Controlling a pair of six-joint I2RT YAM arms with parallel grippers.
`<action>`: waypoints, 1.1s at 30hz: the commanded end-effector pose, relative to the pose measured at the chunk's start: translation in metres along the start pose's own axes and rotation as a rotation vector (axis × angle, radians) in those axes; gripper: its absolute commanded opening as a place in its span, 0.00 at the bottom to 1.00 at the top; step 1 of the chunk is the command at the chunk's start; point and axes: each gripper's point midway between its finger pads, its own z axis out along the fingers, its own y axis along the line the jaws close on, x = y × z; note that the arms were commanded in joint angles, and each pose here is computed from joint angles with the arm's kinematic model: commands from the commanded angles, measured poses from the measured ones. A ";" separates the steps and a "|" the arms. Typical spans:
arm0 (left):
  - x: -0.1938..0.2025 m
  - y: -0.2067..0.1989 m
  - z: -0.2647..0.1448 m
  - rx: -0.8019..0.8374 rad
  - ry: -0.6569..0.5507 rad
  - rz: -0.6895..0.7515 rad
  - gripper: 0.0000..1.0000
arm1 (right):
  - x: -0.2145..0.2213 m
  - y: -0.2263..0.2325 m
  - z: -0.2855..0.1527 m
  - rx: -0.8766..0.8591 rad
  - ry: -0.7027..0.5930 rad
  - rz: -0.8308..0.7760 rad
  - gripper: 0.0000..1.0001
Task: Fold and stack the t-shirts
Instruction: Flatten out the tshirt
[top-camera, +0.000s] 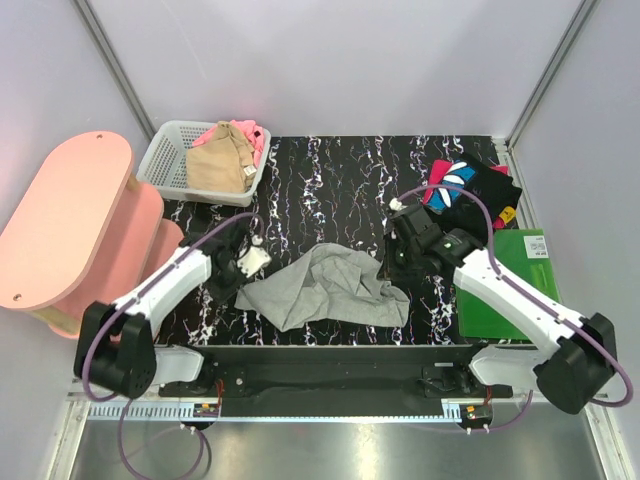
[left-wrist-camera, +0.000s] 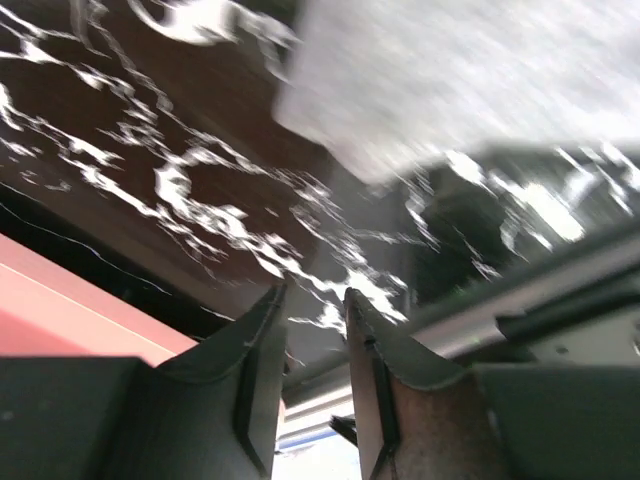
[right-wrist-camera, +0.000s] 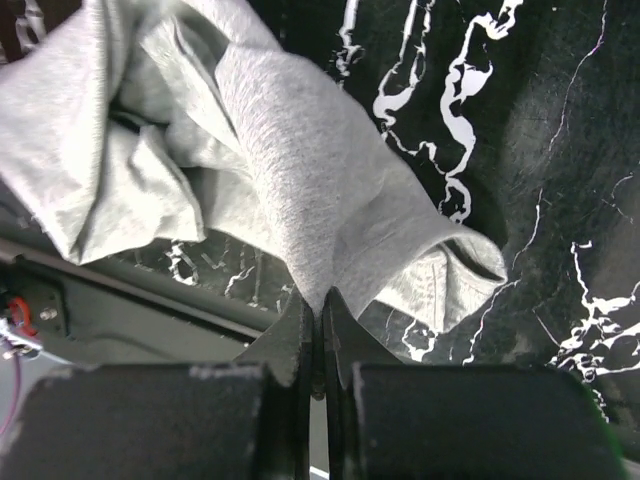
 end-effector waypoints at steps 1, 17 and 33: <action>-0.079 0.063 -0.033 -0.141 -0.214 -0.080 0.34 | -0.016 -0.005 0.020 0.031 -0.048 -0.001 0.00; -0.121 -0.122 -0.048 0.323 -0.166 0.229 0.72 | -0.025 -0.016 0.067 0.029 0.031 0.041 0.00; -0.115 -0.114 0.005 0.263 -0.064 0.231 0.00 | -0.034 -0.008 0.064 -0.009 0.017 0.050 0.00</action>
